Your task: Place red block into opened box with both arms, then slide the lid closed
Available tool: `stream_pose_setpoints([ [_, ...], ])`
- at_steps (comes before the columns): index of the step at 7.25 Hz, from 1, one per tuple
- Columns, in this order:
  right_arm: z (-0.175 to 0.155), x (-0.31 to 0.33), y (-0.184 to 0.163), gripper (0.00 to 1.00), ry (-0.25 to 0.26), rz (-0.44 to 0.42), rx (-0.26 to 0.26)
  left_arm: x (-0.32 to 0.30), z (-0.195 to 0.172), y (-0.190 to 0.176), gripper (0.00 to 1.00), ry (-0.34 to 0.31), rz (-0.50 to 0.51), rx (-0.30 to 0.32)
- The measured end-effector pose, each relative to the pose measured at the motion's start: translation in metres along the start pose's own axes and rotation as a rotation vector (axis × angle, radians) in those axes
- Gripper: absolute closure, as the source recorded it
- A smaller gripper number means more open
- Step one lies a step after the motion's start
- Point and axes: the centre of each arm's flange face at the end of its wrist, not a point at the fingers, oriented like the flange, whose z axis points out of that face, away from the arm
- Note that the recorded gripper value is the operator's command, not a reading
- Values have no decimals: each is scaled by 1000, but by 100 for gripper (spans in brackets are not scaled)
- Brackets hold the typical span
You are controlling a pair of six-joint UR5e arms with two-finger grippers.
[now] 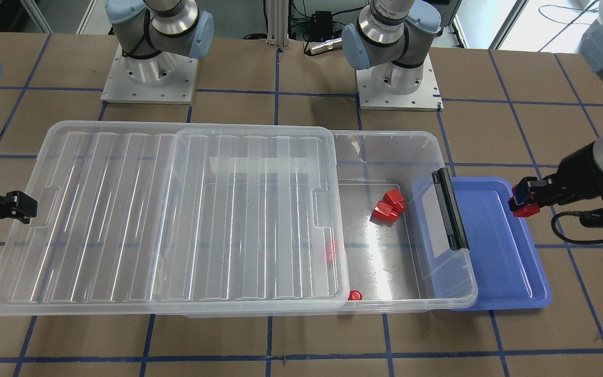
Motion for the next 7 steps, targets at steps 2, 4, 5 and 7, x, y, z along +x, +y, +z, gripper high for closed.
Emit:
stream_pose_setpoints([
  [2,-16,0,5,0,-1,24,22,98,-13,9,90,-25,-14,-16],
  [4,-43,-5,23,0,-20,67,46,167,18,18,90,-40,9,-44],
  [5,-55,-7,31,0,-33,78,55,183,39,19,90,-46,29,-33],
  [7,-66,-11,42,0,-46,82,51,191,82,17,90,-51,57,37],
])
